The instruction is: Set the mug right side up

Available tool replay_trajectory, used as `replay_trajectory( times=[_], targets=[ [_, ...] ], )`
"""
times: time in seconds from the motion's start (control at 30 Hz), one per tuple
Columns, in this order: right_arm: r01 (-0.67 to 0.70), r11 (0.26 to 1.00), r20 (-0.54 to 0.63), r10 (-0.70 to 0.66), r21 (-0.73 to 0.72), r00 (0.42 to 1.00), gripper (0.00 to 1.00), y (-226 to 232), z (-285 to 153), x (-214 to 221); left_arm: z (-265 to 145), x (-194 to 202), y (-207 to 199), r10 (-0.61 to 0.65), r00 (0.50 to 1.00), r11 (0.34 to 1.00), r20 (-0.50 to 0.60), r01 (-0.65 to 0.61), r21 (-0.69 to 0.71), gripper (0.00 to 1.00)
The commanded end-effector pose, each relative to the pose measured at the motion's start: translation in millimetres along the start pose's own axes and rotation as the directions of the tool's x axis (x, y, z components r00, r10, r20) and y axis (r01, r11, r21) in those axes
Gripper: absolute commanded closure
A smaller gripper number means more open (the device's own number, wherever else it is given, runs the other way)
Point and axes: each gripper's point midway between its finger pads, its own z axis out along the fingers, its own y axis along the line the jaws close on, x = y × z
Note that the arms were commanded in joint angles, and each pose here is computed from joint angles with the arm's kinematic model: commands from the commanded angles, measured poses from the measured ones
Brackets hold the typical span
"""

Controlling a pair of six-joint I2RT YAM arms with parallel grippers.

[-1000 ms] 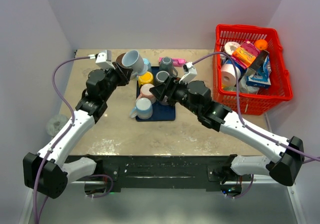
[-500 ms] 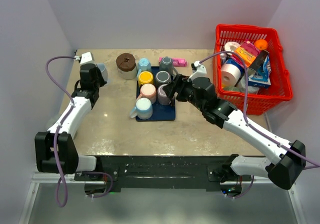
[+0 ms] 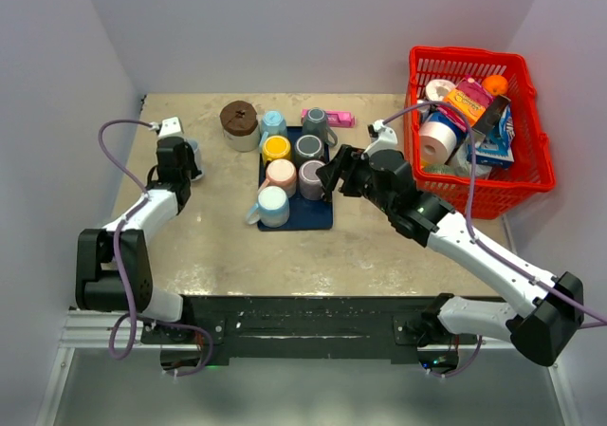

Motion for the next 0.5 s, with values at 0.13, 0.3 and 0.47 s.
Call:
replay_trajectory(
  times=[0.13,0.3,0.47],
  targets=[
    [0.000,1.000,0.039,0.000,-0.011,0.999,0.28,0.2,-5.6,-10.6,6.9,-42.0,-15.8,-0.021,0.978,0.996,0.209,0.001,0.091,1.00],
    [-0.001,1.000,0.042,0.002,-0.016,0.999,0.28,1.8,-7.1,-12.5,11.8,-39.3,-26.0,-0.024,0.979,0.990,0.204,-0.006,0.141,1.00],
    [0.002,1.000,0.048,-0.001,-0.011,0.999,0.27,0.3,-9.3,-15.3,20.6,-41.7,-41.3,-0.018,0.983,0.979,0.183,-0.020,0.203,1.00]
  ],
)
